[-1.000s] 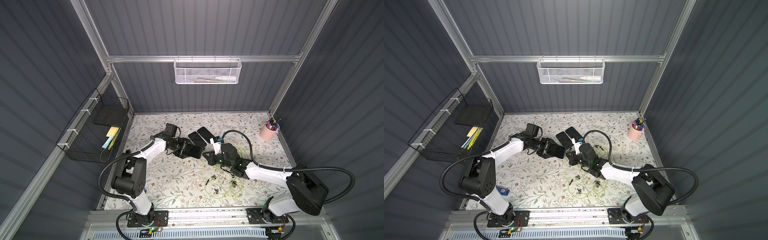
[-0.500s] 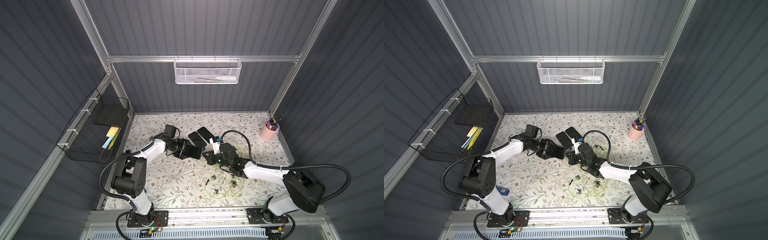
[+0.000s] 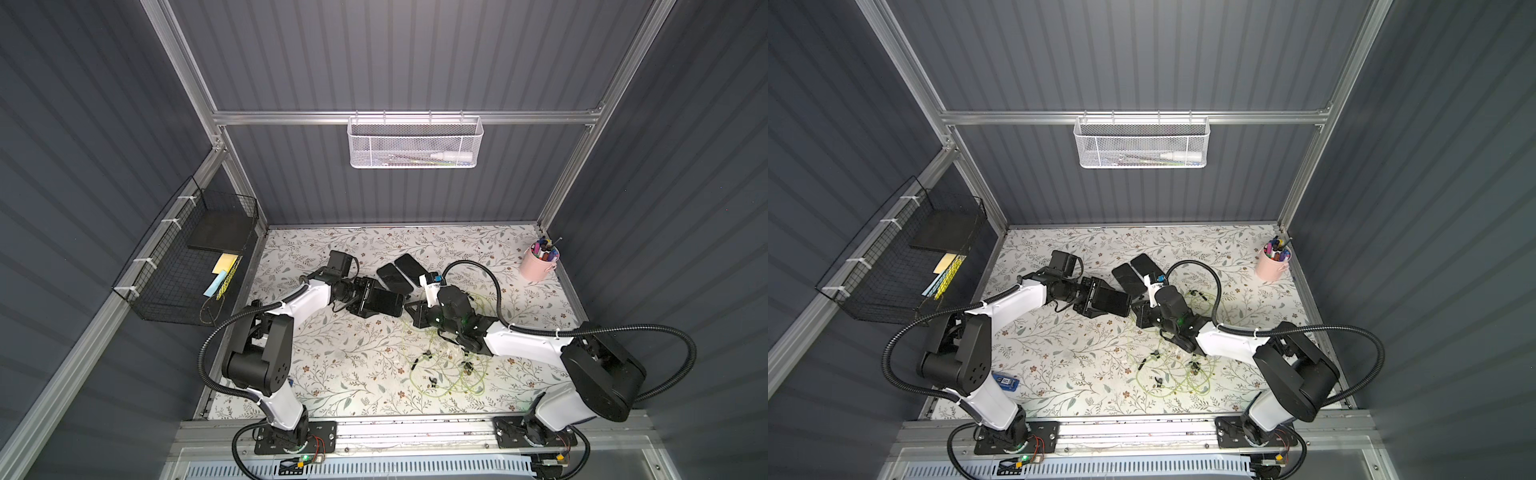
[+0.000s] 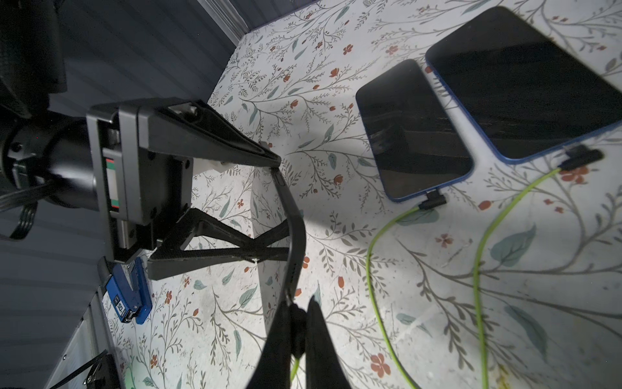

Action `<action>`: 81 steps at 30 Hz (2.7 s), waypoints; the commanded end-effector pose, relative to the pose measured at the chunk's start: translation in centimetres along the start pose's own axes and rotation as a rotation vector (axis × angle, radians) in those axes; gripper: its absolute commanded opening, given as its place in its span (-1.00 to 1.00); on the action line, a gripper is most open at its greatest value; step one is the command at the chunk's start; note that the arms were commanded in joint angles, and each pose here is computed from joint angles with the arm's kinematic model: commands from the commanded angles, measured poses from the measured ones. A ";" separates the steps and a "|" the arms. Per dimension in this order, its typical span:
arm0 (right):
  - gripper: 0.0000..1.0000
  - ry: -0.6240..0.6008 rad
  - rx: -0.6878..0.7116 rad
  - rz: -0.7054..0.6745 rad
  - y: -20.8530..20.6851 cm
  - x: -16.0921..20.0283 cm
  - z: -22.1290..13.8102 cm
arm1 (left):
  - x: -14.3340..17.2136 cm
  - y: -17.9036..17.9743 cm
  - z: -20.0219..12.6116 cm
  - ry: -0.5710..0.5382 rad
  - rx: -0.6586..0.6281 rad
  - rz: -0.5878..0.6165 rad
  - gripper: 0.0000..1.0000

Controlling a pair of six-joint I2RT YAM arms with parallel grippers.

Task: Plug wired earphones into phones
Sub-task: Insert the wired earphone into the phone, then place the phone at the center of the board.

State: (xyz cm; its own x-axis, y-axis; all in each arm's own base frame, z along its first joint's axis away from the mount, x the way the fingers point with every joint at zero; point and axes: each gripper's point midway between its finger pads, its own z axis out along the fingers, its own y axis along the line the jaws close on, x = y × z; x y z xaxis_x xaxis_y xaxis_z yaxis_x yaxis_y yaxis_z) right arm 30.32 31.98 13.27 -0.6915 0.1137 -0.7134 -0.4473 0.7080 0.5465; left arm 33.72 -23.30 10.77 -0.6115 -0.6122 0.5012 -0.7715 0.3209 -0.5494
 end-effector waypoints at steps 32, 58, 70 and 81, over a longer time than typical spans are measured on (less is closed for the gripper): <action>0.09 0.047 0.022 -0.063 0.9 -0.3 0.8 | 0.0 0.5 -1.0 0.009 -0.099 0.110 -1.00; 0.62 0.200 0.412 0.002 -12.1 -0.6 -13.1 | -10.7 2.0 2.3 -0.152 -0.692 0.565 -0.95; 0.99 0.161 0.548 -0.033 -16.4 -0.9 -15.1 | -10.6 0.5 3.3 -0.167 -0.682 0.657 0.83; 0.98 0.121 0.821 -0.113 -23.2 -1.3 -17.9 | -12.5 -4.0 -6.7 -0.574 -0.616 0.879 0.99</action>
State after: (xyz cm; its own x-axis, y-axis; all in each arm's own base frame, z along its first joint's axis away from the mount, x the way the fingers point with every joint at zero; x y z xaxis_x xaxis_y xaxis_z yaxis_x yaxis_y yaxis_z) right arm 30.96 5.11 10.04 -0.7633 0.0039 -0.6460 -0.0363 0.9981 0.0490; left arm 41.70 -15.89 6.57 -0.9751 -0.1889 -0.1159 -0.1761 0.9780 -0.1118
